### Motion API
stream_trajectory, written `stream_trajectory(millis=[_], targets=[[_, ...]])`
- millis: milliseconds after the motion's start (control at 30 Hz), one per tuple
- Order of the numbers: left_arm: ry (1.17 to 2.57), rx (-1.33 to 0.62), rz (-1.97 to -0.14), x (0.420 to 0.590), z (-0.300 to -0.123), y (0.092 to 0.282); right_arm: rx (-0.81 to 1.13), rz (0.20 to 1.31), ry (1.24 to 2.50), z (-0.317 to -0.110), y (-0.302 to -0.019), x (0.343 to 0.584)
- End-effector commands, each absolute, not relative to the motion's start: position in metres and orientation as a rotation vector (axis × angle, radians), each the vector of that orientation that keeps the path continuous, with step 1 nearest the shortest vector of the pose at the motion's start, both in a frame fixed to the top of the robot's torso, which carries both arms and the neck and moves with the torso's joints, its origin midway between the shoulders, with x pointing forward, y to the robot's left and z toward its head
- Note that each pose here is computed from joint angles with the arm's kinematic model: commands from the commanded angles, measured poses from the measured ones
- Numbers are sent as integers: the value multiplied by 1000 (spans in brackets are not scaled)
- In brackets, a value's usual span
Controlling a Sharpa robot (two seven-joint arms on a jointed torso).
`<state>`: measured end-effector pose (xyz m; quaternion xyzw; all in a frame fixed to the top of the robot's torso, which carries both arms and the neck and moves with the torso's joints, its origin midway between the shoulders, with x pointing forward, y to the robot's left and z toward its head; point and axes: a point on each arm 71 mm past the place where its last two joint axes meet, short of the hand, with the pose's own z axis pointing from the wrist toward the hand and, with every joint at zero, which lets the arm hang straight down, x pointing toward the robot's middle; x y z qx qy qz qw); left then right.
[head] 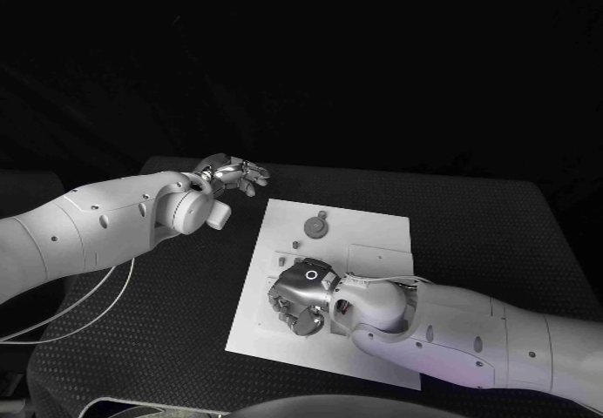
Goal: Assemble the parts on the task board
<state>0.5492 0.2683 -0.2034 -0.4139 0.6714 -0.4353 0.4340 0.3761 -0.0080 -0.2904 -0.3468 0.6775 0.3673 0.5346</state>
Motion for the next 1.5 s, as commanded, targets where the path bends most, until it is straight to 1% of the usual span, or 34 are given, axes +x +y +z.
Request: stream_trajectory(millis=[33,267,767,933,1133,1300,1333,1433,1500], targets=[[1680,-1028,-1102,549,-203,266,-825,897,1653,-295,-8,373],[1679,-1029,-1100,549,-203,267,-785,928,1659,-295,-9,374],[1683,-1032,-1097,549,-203,268,-764,937,1653,-294,-12,376],[1684,-1032,-1097,548,-203,268,-730,937,1625,-292,-17,378],[1680,-1034,-1092,549,-203,270,-641,975,1593,-287,-31,380],[1676,-1035,-1089,550,-203,271,-548,1029,1598,-272,-43,388],[1676,-1035,-1087,550,-204,271,-504,1050,1597,-265,-48,392],[1679,-1037,-1083,551,-204,273,-454,1091,1578,-247,-55,400],[1679,-1037,-1081,552,-205,273,-397,1111,1598,-236,-63,407]])
